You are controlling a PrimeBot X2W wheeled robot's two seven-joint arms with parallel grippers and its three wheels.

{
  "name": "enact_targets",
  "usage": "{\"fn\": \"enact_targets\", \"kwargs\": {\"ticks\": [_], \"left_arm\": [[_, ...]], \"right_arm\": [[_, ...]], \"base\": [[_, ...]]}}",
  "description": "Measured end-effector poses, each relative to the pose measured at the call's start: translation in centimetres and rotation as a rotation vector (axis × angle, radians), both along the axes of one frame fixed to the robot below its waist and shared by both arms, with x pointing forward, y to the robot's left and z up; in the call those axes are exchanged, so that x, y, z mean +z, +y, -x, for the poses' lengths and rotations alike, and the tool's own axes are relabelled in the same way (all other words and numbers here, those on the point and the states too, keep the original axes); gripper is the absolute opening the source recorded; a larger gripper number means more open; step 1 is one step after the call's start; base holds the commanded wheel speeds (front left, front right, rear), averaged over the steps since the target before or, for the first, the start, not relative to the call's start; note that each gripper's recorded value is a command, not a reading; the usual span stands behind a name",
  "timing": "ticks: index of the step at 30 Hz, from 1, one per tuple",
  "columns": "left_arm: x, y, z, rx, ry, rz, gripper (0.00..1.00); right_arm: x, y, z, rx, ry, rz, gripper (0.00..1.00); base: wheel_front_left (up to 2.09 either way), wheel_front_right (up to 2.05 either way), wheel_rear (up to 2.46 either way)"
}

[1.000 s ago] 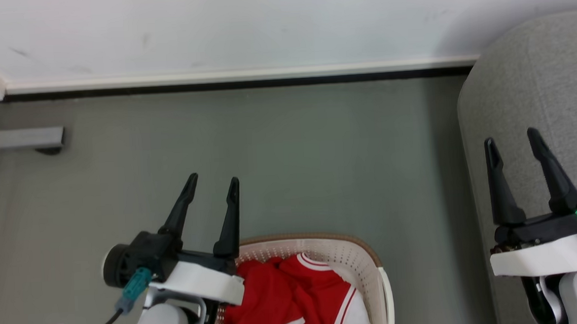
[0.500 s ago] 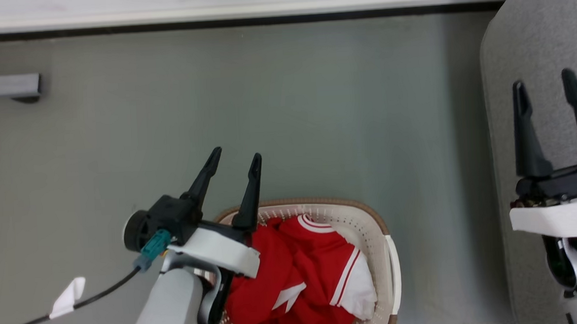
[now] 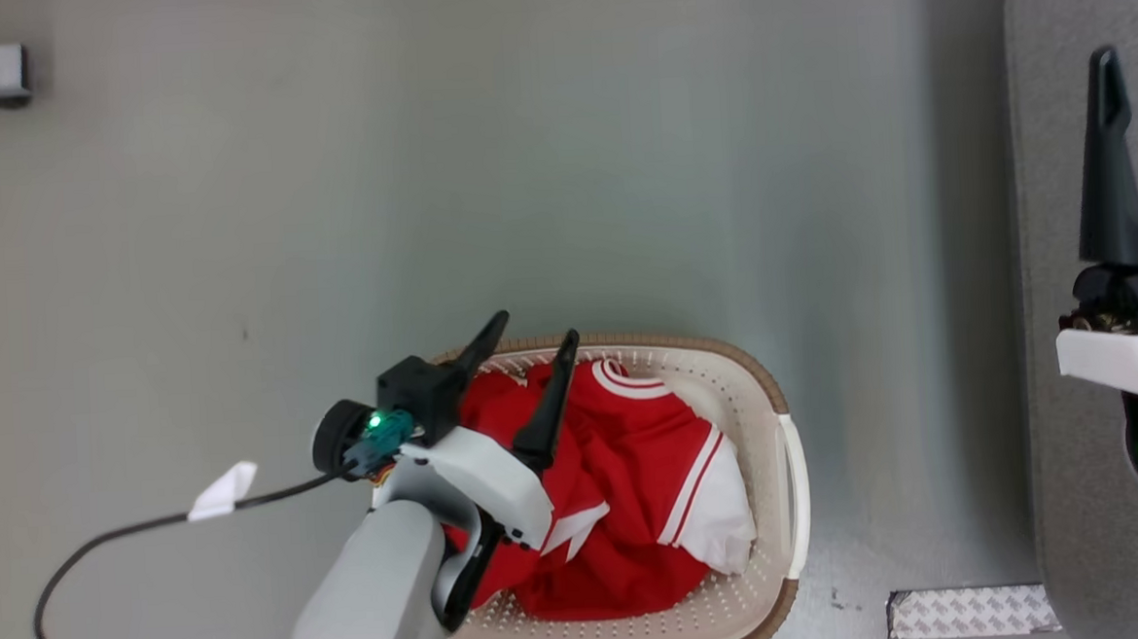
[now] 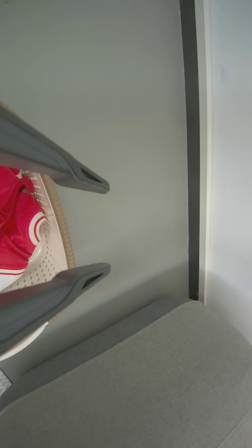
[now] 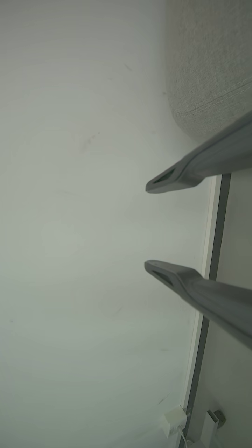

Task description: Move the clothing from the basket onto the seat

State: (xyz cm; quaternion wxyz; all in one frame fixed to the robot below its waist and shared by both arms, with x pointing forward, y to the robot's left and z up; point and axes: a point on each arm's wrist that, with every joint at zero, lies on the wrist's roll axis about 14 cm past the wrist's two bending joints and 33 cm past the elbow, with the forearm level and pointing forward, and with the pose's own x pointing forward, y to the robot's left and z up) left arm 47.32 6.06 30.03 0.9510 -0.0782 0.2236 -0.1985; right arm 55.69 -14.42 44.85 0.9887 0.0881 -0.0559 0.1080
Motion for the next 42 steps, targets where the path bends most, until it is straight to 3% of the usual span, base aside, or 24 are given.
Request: {"fn": "enact_targets", "kwargs": {"ticks": [13, 42], "left_arm": [[-8.1, -1.5, 4.5, -0.149, 0.270, -0.068, 1.00], [-18.6, -2.2, 10.0, -0.421, 0.615, -0.268, 1.00]], "right_arm": [[-1.6, -0.3, -2.2, -0.003, -0.016, 0.018, 1.00], [-7.0, -1.2, -4.5, -0.030, 0.023, 0.029, 1.00]], "base": [[0.00, 0.00, 0.00], [0.00, 0.00, 0.00]]}}
